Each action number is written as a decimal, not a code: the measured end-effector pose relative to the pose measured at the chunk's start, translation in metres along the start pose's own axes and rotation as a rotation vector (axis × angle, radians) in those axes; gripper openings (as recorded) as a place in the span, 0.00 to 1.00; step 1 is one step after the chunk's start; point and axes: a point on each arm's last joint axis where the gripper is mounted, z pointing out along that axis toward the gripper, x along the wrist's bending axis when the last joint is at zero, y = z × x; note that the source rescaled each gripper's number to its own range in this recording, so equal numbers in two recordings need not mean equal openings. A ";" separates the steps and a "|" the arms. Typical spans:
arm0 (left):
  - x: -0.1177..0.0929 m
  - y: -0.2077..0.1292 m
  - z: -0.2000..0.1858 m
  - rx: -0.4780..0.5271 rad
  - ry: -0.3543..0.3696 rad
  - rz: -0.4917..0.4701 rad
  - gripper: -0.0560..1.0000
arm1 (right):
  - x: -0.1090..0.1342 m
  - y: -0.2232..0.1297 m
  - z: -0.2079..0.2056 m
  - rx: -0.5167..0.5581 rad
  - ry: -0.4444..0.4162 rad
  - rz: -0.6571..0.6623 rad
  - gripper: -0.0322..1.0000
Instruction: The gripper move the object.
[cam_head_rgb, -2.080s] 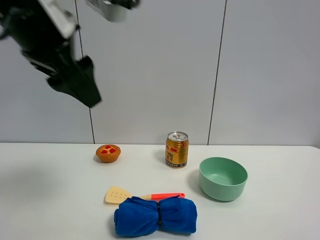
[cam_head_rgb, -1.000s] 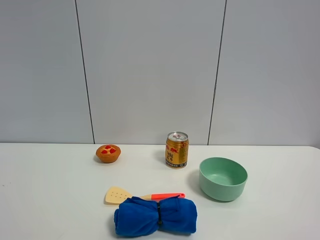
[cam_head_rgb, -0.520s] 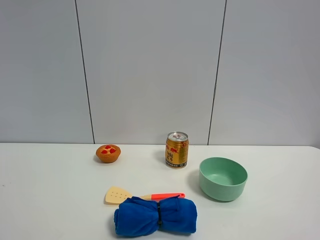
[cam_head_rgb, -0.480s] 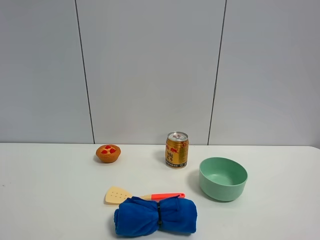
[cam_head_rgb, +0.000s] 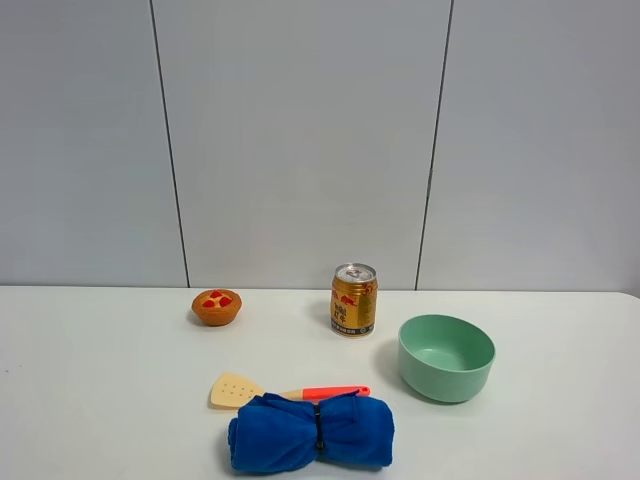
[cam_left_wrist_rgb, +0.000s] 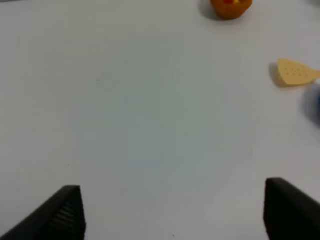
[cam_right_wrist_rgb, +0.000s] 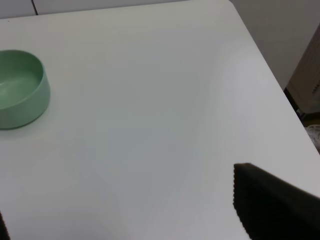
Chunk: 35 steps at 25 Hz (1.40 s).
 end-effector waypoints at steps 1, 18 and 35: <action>0.000 0.000 0.000 0.000 0.000 0.000 0.70 | 0.000 0.000 0.000 0.000 0.000 0.000 1.00; 0.002 -0.001 -0.001 -0.007 0.224 -0.141 0.70 | 0.000 0.000 0.000 0.000 0.000 0.000 1.00; 0.002 -0.001 -0.001 -0.007 0.224 -0.143 0.70 | 0.000 0.000 0.000 0.000 0.000 0.000 1.00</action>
